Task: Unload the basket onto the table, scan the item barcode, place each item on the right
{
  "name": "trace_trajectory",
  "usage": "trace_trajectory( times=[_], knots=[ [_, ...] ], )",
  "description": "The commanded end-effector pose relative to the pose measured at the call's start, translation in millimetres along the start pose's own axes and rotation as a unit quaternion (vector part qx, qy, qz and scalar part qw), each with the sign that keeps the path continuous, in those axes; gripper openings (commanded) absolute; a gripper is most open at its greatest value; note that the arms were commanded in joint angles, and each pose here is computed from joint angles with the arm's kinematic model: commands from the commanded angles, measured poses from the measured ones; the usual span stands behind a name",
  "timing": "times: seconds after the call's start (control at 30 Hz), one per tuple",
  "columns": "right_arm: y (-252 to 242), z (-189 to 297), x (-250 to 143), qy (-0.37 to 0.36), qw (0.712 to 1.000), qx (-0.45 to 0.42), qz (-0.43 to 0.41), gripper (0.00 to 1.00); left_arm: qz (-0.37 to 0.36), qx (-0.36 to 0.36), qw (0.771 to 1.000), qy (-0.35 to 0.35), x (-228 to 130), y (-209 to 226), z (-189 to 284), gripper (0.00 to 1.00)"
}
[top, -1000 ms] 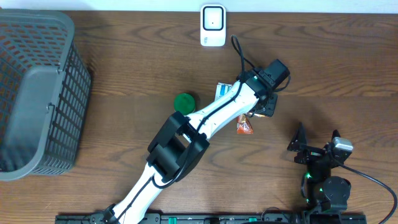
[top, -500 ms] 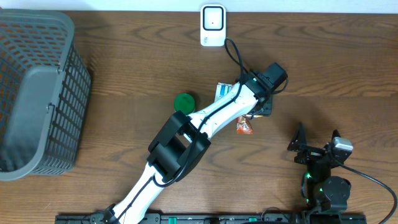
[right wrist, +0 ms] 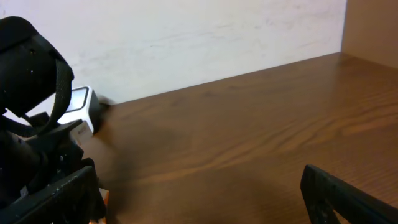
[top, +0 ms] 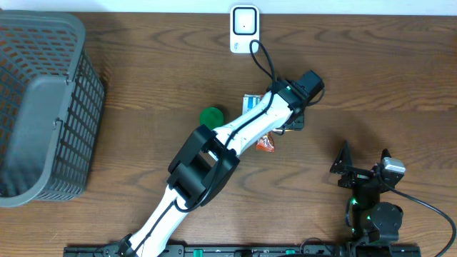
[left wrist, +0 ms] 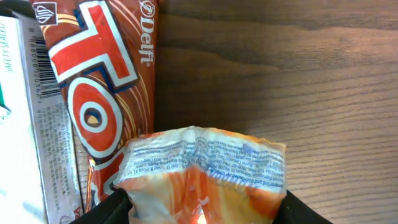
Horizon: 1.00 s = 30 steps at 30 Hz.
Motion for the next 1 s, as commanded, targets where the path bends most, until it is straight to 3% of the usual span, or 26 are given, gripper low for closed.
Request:
trace_trajectory(
  times=[0.0, 0.13, 0.27, 0.47, 0.7, 0.9, 0.93, 0.97],
  knots=[
    [-1.2, 0.1, -0.2, 0.000, 1.000, -0.003, -0.004, 0.99, -0.001, -0.001, 1.000, 0.019, -8.8, -2.4, -10.1, 0.54],
    [-1.2, 0.1, -0.2, 0.000, 1.000, -0.003, -0.003, 0.99, -0.002, -0.004, 1.000, 0.019, -8.8, -3.4, -10.1, 0.57],
    [-1.2, 0.1, -0.2, 0.000, 1.000, -0.003, -0.003, 0.99, -0.002, -0.016, 0.999, 0.029, -11.3, -5.7, -9.8, 0.77],
    [-1.2, 0.1, -0.2, 0.000, 1.000, -0.003, -0.003, 0.99, -0.058, -0.043, 0.997, 0.014, -4.7, -9.4, 14.0, 0.90],
    [-1.2, 0.1, -0.2, 0.000, 1.000, -0.003, -0.003, 0.99, -0.109, -0.079, 0.987, -0.085, 18.1, -9.0, 110.4, 0.91],
    [-1.2, 0.1, -0.2, 0.000, 1.000, -0.003, -0.004, 0.99, -0.140, -0.028, 0.965, -0.219, 31.9, 14.3, 209.6, 0.95],
    [-1.2, 0.1, -0.2, 0.000, 1.000, -0.003, -0.003, 0.99, -0.139, -0.028, 0.962, -0.232, 32.8, 17.0, 219.8, 0.80],
    [-1.2, 0.1, -0.2, 0.000, 1.000, -0.003, -0.004, 0.99, -0.137, -0.035, 0.961, -0.236, 32.3, 17.9, 225.5, 0.50]
  ],
)
Point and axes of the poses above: each gripper's point midway between its finger pads, its own z axis back along the fingers, its own y axis along the line the jaws close on, x = y × z, the point moved 6 cm from there along z, back along the fingers, and after that the axes turned 12 degrees about -z, right-handed, at the moved point
